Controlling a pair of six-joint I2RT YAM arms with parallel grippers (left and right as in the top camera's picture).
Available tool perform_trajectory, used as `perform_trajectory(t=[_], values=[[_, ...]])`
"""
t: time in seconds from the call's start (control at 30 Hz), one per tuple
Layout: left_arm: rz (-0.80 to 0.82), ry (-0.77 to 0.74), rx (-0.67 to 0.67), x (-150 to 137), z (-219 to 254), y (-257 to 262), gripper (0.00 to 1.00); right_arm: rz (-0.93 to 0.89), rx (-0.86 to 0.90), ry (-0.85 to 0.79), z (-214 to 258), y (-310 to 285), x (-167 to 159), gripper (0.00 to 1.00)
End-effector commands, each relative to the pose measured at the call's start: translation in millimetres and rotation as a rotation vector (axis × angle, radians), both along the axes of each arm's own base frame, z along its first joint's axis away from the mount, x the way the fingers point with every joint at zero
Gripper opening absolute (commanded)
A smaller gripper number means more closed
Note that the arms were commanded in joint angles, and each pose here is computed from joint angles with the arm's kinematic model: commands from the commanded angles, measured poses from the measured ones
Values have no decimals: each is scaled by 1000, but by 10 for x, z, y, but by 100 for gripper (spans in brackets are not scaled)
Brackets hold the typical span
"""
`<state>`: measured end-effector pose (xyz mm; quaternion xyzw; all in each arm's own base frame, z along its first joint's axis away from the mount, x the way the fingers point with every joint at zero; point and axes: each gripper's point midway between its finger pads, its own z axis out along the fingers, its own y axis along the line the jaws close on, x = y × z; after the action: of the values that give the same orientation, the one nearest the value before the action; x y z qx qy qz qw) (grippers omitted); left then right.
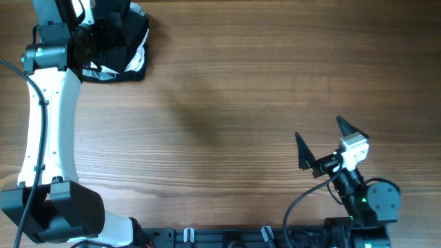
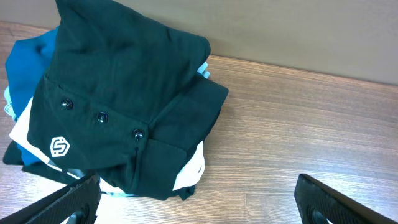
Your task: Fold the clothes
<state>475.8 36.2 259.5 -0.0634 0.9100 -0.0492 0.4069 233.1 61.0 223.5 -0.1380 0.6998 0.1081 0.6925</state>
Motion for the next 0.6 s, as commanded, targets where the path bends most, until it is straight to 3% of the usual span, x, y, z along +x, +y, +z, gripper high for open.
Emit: perform_trajectory(t=[0.0, 0.13, 0.23, 0.57], values=[[1, 6, -13, 14, -35, -11, 100, -39, 23, -36, -210, -60, 18, 100], [0, 6, -13, 14, -35, -11, 100, -133, 32, -113, -245, -217, 85, 100], [0, 6, -13, 14, -35, -11, 100, -185, 29, -79, -326, -303, 108, 100], [0, 6, -13, 14, -35, -11, 100, -160, 26, -25, -455, -258, 106, 100]])
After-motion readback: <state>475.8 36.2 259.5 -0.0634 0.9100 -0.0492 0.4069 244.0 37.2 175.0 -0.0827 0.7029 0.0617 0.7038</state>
